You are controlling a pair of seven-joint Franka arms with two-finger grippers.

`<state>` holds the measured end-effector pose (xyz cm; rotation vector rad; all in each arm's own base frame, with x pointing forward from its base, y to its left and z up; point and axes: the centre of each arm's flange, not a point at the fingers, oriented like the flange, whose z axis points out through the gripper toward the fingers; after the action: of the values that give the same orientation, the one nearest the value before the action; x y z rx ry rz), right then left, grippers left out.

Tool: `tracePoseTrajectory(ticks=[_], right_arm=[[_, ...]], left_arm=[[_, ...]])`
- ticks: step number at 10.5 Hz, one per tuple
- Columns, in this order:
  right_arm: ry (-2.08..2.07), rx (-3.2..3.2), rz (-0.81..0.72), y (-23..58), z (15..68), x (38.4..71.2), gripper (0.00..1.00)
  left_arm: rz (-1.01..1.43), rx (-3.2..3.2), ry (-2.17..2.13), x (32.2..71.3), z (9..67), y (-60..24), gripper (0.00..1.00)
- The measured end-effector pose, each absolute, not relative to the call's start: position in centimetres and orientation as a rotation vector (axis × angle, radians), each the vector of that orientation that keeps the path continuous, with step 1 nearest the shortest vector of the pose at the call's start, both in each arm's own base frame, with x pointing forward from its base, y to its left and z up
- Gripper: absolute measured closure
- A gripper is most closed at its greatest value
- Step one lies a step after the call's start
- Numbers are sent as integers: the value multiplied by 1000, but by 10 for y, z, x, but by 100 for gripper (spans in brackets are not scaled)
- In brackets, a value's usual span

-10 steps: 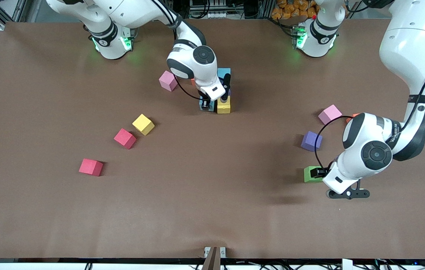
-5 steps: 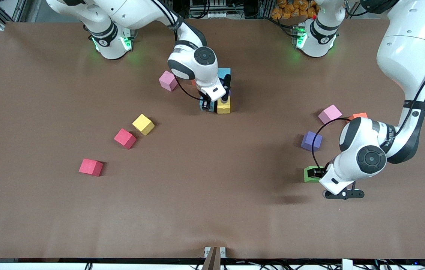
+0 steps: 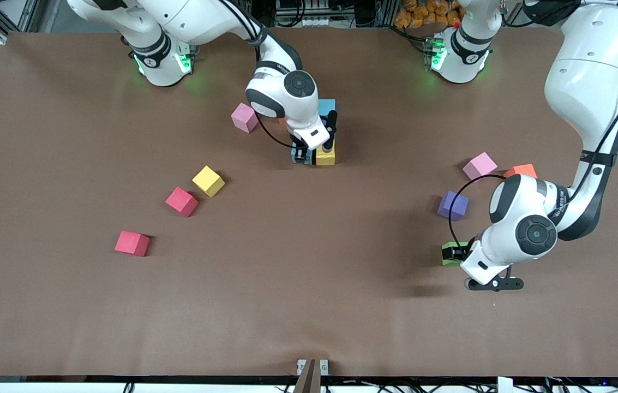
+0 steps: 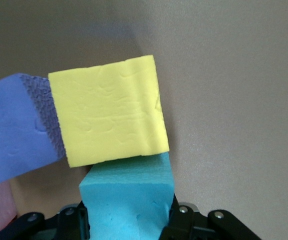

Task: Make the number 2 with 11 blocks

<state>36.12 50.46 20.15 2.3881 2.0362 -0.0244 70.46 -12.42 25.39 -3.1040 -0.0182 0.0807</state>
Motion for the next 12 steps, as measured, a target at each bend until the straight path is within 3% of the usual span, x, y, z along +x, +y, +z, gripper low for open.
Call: tracePoseTrajectory(ticks=[9,12], right_arm=[[2041,2386,-17,511,199,362,46],[2033,2389,-16,509,199,365,38]], left_arm=[[101,-3106,-21,704,242,-122,0],[123,-3107,-19,703,233,-122,0]])
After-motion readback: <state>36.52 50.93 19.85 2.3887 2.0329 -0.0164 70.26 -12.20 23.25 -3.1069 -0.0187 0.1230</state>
